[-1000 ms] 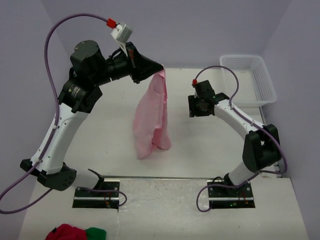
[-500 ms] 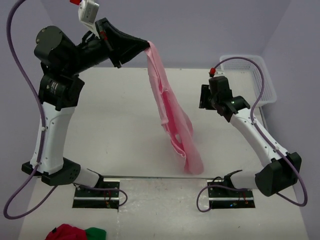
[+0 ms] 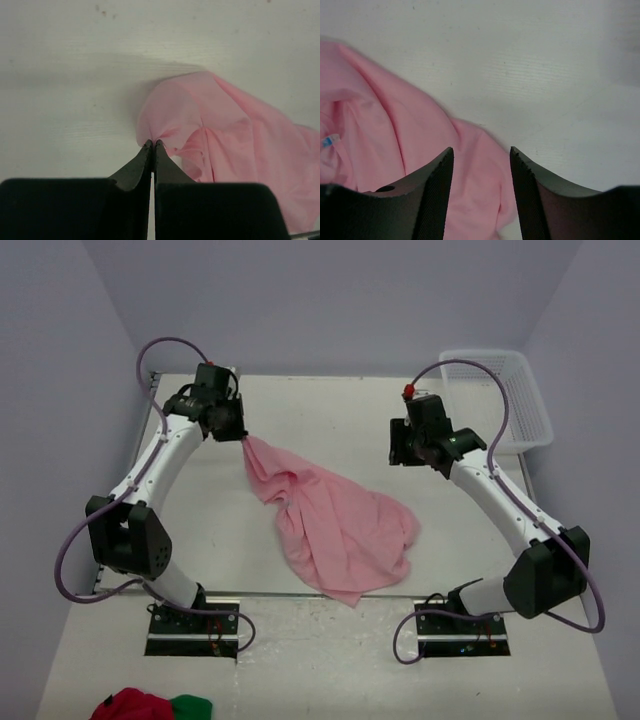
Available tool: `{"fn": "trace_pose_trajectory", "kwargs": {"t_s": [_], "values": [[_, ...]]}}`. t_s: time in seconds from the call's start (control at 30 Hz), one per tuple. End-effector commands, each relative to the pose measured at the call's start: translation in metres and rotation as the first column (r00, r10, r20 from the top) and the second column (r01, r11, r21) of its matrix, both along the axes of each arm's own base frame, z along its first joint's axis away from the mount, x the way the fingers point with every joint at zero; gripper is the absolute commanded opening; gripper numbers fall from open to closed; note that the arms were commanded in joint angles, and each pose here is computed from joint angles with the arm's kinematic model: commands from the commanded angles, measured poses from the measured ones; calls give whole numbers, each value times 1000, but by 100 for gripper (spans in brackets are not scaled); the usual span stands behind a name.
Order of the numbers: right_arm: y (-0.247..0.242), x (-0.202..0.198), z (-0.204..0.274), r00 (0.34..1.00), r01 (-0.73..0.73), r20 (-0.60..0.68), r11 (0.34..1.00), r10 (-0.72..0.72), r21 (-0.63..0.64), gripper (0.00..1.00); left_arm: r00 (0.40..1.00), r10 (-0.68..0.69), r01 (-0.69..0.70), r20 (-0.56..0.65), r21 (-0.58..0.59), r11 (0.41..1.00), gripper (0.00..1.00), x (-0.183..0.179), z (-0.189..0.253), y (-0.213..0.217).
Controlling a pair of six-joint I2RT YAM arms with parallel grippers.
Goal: Fold and stack the t-shirts
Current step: Flatten out the tshirt
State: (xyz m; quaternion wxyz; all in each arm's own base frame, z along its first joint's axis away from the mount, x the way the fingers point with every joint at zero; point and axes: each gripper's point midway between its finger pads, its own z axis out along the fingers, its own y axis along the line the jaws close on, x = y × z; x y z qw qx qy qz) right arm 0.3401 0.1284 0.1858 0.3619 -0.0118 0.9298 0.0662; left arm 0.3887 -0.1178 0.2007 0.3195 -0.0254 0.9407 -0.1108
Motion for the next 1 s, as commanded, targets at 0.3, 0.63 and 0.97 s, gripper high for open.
{"fn": "trace_pose_trajectory", "kwargs": {"t_s": [0.3,0.63,0.97], "values": [[103,-85,-56,919,-345,-187,938,347,44,47,982,142,-152,127,73,986,0,-4,16,56],[138,-171,-82,836,-458,-301,885,459,79,47,989,103,-104,107,11,994,0,-11,1,42],[168,-234,-121,766,-549,-423,835,484,-38,50,994,65,-62,83,-39,997,0,-15,-8,30]]}}
